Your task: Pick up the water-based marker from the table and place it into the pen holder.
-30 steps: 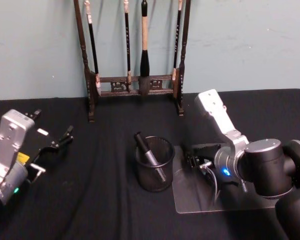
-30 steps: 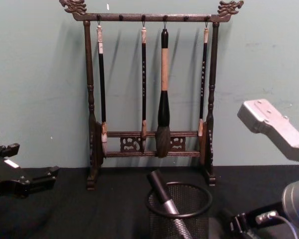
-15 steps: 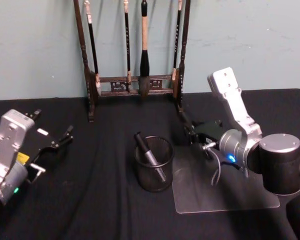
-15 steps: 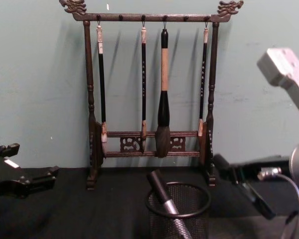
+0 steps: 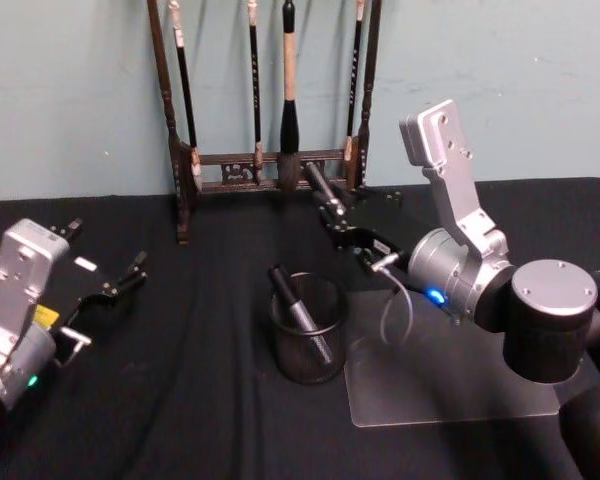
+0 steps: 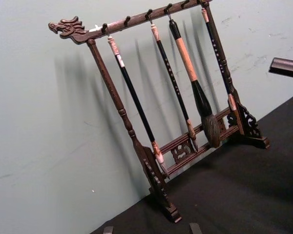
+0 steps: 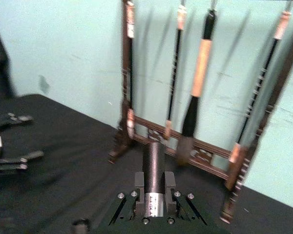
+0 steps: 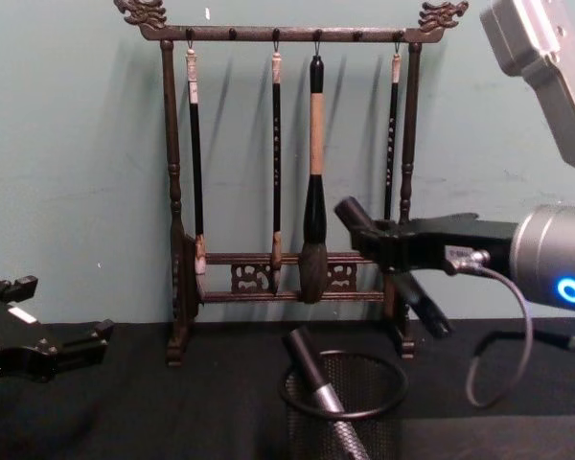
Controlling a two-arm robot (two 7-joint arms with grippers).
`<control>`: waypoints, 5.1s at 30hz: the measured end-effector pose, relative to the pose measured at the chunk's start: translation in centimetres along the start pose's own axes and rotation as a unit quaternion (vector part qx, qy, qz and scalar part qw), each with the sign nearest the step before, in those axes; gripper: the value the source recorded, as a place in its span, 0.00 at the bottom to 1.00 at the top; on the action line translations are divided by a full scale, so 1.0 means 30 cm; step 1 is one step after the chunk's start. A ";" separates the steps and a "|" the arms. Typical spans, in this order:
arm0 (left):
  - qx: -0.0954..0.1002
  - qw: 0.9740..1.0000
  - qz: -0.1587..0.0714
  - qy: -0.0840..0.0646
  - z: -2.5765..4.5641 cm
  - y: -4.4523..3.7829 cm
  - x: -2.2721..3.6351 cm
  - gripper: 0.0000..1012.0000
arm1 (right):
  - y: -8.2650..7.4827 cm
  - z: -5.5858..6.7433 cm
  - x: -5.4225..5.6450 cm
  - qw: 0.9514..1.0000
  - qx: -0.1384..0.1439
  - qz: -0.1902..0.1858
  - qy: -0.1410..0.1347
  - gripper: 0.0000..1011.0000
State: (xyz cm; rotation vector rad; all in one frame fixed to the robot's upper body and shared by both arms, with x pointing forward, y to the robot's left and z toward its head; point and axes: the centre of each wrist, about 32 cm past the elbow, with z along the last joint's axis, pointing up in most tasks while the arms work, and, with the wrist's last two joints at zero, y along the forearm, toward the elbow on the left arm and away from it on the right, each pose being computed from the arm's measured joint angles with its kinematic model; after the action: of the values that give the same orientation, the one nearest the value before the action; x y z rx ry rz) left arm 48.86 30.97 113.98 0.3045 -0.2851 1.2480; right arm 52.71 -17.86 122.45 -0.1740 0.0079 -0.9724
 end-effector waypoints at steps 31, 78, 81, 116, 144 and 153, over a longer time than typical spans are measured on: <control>0.000 1.000 0.000 0.000 0.000 0.000 0.000 1.00 | 0.074 -0.059 -0.031 0.993 0.027 0.108 0.049 0.24; 0.000 1.000 0.000 0.000 0.000 0.000 0.000 1.00 | 0.072 -0.056 -0.031 0.993 0.028 0.107 0.047 0.99; 0.000 1.000 0.000 0.000 0.000 0.000 0.000 1.00 | 0.072 -0.056 -0.031 0.993 0.028 0.107 0.047 0.99; 0.000 1.000 0.000 0.000 0.000 0.000 0.000 1.00 | -0.045 -0.157 0.111 0.992 -0.010 -0.121 0.024 0.99; 0.000 1.000 0.000 0.000 0.000 0.000 0.000 1.00 | -0.048 -0.207 0.124 0.987 -0.059 -0.144 0.038 0.99; 0.000 1.000 0.000 0.000 0.000 0.000 0.000 1.00 | -0.048 -0.207 0.123 0.987 -0.058 -0.143 0.037 0.99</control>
State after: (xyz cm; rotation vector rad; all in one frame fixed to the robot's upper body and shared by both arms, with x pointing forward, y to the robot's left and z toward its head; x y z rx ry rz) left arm 48.86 30.97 113.98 0.3045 -0.2851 1.2480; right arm 53.09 -22.59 116.82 -0.2505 0.1104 -1.2664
